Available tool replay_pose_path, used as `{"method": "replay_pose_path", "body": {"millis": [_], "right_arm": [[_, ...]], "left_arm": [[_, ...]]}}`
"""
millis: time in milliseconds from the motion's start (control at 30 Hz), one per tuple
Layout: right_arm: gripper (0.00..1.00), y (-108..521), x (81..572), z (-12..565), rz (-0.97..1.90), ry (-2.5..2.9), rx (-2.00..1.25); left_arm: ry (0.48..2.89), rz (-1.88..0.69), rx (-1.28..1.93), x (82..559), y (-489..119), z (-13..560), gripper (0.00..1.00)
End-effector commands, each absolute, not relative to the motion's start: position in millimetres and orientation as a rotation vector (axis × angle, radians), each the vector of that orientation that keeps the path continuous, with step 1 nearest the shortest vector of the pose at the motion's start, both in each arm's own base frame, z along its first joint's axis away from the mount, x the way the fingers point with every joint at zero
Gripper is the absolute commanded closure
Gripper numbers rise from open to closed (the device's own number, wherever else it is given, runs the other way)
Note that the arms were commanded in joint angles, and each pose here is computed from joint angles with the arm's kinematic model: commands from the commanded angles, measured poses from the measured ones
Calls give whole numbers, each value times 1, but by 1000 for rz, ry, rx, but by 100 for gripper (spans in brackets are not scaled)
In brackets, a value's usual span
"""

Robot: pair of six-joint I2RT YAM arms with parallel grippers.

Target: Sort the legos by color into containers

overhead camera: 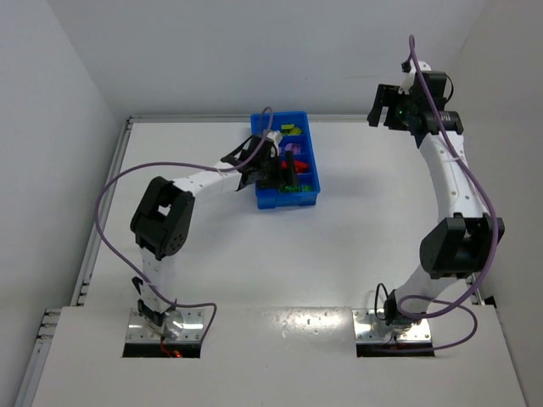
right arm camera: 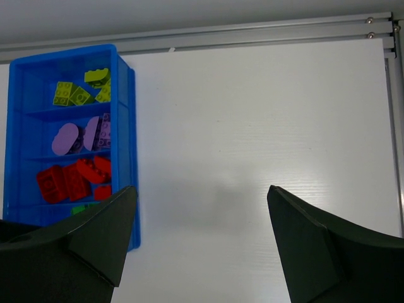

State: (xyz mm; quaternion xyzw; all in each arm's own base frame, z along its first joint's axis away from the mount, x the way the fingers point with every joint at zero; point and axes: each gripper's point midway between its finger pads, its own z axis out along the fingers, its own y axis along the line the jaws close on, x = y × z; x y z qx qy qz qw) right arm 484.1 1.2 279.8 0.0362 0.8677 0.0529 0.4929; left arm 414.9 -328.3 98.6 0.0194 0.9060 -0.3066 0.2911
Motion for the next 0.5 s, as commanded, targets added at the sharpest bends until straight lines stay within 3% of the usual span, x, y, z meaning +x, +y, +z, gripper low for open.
{"method": "replay_pose_path", "body": {"millis": [0,200,267,467], "right_arm": [[16,4,482,285,170,2075,85],[15,19,469,276,332,2035,50],[14,27,465,271,389,2033,40],[11,31,440,208,426,2132,102]], "left_arm": [[2216,-828,138,424,-337,175,13],[1938,-782,278,418,-320,299,12],[1895,-705,276,409,-295,325,4],[1985,-212,162,407,-187,297,0]]}}
